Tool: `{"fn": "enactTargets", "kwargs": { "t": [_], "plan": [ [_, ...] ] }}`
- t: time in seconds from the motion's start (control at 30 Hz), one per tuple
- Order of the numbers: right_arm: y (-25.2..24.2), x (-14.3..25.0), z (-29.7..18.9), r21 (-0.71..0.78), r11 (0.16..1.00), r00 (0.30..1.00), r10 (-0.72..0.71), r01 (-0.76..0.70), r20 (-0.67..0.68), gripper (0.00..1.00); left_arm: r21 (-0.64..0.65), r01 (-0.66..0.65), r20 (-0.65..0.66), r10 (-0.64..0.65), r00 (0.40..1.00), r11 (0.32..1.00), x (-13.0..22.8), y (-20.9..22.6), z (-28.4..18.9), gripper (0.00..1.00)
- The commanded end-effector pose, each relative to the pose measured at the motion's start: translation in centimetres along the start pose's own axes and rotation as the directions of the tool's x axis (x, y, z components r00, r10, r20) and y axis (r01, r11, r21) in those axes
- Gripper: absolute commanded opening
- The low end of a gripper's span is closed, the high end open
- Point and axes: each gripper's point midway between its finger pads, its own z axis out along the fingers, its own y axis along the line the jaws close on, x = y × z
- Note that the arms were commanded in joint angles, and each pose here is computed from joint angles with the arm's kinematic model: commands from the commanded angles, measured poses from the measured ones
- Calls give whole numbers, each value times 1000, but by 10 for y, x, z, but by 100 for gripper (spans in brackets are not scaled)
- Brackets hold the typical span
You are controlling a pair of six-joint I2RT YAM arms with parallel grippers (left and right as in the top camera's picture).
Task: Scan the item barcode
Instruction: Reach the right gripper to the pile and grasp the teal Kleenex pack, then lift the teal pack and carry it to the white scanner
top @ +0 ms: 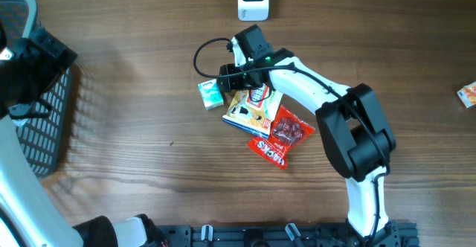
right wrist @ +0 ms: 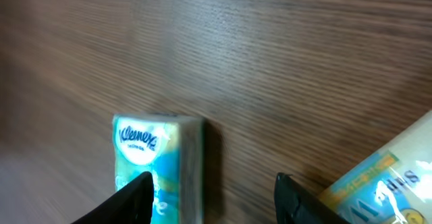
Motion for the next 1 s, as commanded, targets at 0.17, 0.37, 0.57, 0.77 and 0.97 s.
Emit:
{"fn": "enactTargets", "kwargs": {
  "t": [0.17,0.37,0.57,0.77,0.97],
  "plan": [
    [18,43,18,-198,977,995,62,-76,-73,57,-6,-10,16,10,1000,1000,-3,2,-3,100],
    [16,46,20,-205,974,993,85,-99,-77,46,-6,-10,16,10,1000,1000,-3,2,-3,100],
    [14,45,21,-192,976,993,91,-103,-71,19,-6,-10,16,10,1000,1000,-3,2,-3,100],
    [18,38,10,-278,948,987,132,-153,-95,4,-6,-10,16,10,1000,1000,-3,2,-3,100],
    [28,12,-45,-600,770,975,144,-217,-168,4,-6,-10,16,10,1000,1000,-3,2,-3,100]
  ]
}}
